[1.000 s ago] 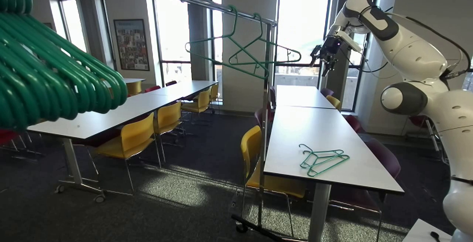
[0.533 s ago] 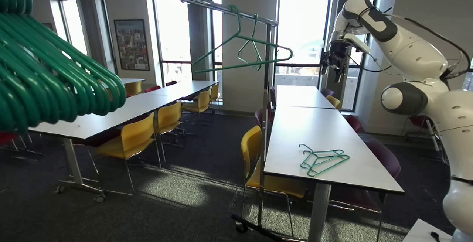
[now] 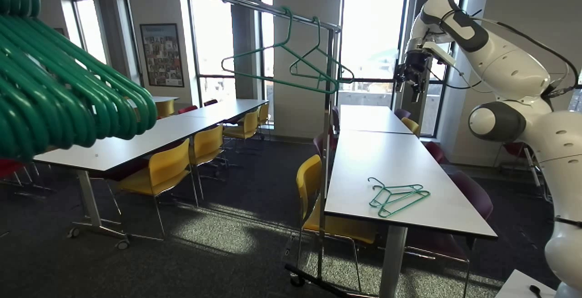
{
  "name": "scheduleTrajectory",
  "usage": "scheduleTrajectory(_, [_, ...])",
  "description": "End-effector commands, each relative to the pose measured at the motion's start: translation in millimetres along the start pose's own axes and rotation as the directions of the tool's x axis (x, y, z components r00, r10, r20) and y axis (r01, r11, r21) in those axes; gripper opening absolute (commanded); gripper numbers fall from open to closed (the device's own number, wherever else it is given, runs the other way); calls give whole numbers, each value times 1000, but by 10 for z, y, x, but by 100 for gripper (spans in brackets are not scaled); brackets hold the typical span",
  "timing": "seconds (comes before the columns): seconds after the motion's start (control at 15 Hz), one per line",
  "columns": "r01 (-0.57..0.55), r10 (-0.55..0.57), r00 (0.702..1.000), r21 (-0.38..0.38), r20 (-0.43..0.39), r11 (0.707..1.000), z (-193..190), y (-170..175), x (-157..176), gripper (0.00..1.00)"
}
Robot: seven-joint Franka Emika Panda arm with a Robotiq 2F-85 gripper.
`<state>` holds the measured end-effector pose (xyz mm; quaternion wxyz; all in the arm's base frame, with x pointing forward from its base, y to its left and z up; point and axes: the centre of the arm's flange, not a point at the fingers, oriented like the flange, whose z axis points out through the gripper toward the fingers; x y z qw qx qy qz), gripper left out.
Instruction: Put one green hanger from the table on the rail.
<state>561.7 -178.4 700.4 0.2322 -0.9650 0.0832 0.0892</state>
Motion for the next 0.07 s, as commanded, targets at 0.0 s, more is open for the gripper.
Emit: scheduleTrajectory(0.0, [0, 0, 1000, 0, 0, 1000, 0, 0, 0, 100])
